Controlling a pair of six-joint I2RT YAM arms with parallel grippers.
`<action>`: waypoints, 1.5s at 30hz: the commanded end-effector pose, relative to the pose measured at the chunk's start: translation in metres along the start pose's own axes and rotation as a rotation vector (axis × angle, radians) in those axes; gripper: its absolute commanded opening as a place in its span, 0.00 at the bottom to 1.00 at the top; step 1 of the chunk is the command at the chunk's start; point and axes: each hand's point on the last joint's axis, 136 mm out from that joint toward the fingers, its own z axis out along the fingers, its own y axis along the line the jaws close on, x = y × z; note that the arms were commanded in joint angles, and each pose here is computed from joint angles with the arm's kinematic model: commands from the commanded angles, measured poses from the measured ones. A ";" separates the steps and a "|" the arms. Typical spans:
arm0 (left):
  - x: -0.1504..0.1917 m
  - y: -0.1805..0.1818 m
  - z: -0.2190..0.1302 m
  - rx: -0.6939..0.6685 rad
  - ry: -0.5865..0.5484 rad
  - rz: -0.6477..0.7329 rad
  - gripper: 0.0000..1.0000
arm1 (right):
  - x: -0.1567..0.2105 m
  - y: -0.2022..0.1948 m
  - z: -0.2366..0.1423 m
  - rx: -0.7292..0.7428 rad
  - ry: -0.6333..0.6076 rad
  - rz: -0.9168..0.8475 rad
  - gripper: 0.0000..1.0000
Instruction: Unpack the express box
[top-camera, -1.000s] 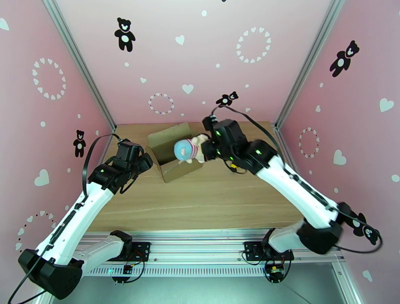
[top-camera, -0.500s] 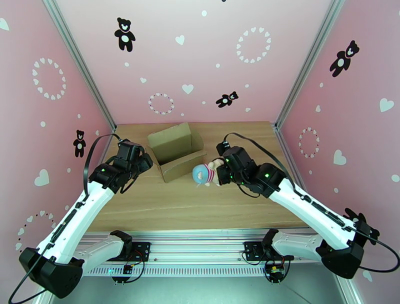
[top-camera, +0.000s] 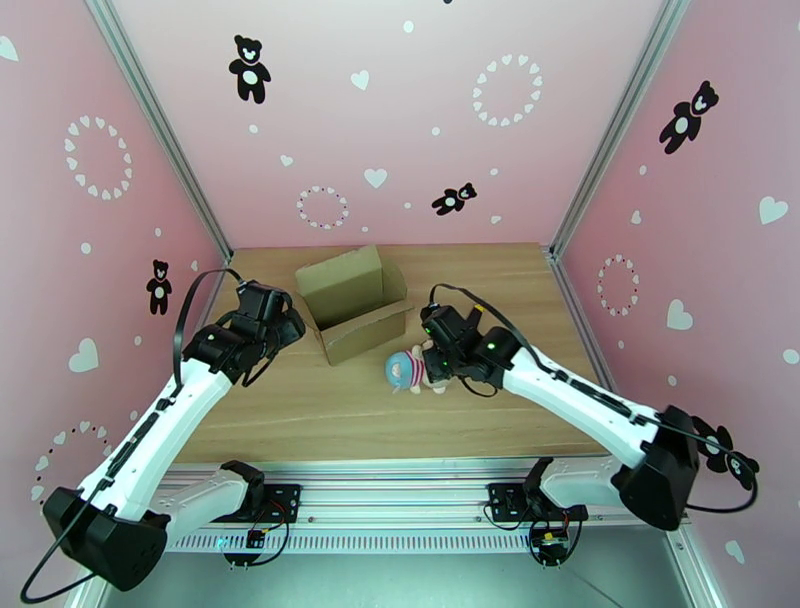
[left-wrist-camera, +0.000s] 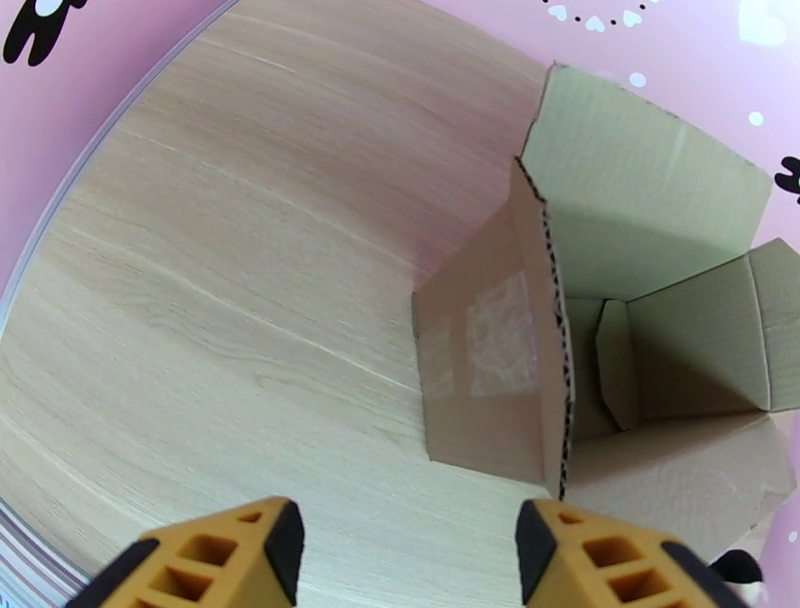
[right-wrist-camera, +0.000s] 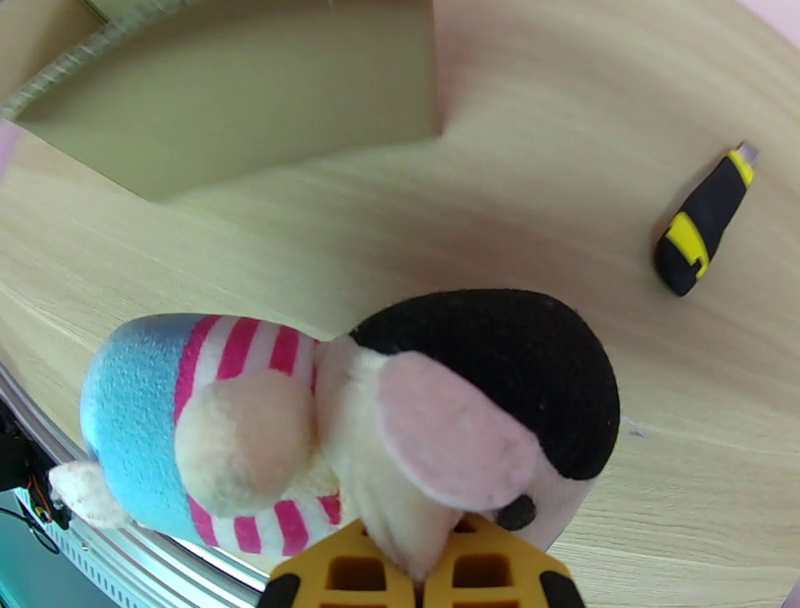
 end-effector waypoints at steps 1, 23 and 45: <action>0.002 0.008 0.007 -0.047 0.008 -0.002 0.63 | 0.004 0.006 0.017 -0.007 0.037 0.014 0.00; -0.003 0.016 0.011 -0.107 -0.012 0.026 0.63 | -0.004 0.015 0.070 0.006 0.156 0.025 0.37; -0.011 0.016 -0.005 -0.080 -0.057 0.055 0.70 | -0.036 -0.044 -0.001 0.053 -0.029 0.193 0.74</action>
